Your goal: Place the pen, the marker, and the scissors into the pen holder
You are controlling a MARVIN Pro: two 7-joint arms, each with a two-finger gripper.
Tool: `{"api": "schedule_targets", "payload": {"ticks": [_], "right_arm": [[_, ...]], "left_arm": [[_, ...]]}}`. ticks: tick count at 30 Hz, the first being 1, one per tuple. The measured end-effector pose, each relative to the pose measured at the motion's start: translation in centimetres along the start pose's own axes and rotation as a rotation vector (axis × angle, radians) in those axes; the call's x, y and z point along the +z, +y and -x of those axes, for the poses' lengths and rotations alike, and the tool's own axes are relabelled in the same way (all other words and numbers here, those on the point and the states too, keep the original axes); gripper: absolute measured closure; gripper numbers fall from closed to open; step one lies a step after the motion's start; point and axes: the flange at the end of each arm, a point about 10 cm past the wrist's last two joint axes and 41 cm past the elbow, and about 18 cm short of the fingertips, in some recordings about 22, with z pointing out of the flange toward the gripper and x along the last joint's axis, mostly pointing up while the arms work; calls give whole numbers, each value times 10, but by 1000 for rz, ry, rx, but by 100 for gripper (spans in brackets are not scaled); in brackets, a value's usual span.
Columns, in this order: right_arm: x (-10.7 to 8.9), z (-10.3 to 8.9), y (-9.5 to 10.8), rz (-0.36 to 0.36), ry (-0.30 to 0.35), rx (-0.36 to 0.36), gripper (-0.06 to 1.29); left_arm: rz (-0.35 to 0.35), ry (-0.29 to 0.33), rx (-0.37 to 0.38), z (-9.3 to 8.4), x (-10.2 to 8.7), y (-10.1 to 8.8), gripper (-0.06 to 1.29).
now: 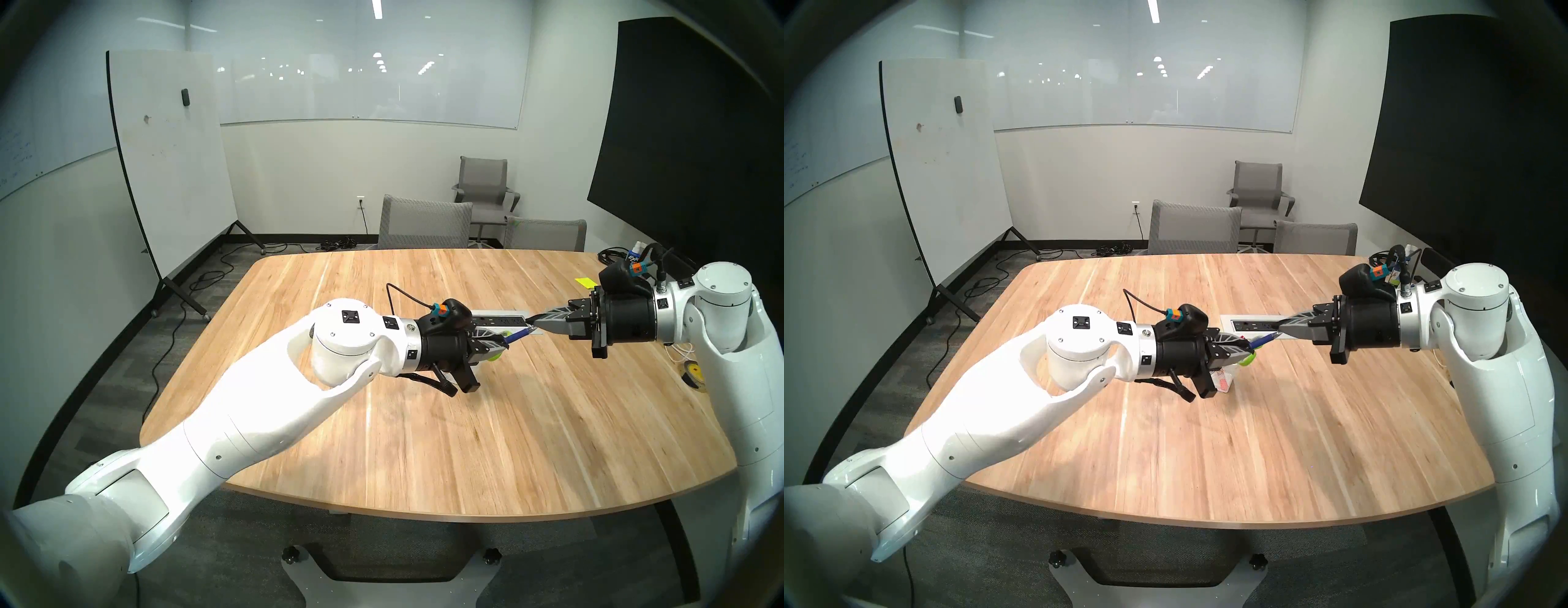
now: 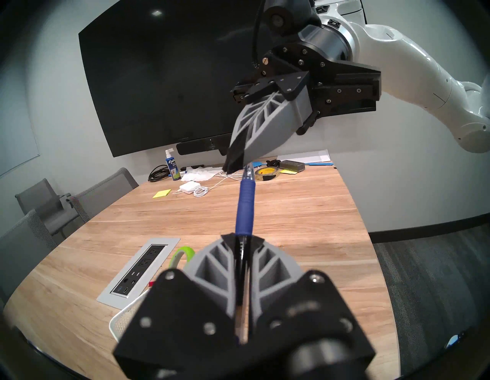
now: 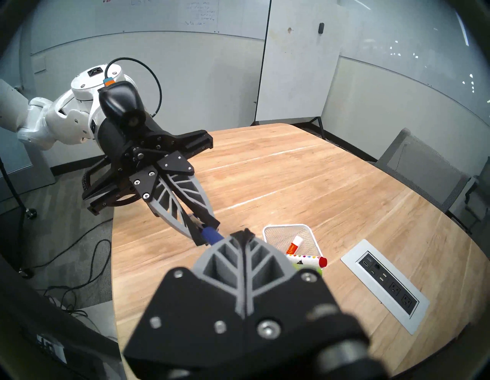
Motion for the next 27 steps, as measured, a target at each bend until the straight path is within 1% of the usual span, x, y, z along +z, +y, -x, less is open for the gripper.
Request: {"api": "schedule_targets", "payload": {"ticks": [6,13,17,22,27], "right_arm": [[2,12,10,23,-7,28,125],[0,14,16,34,3,40,125],[-1,13,15,14,7,31,125],[-5,9,9,-27,12,6,125],[-8,8,4,-49,11,-4,125]], "left_arm": [[1,4,2,-1,0,0,117],[1,6,3,-2,0,0,117],[1,6,3,-2,0,0,117],[1,6,3,-2,0,0,117],[1,7,3,-2,0,0,117]]}}
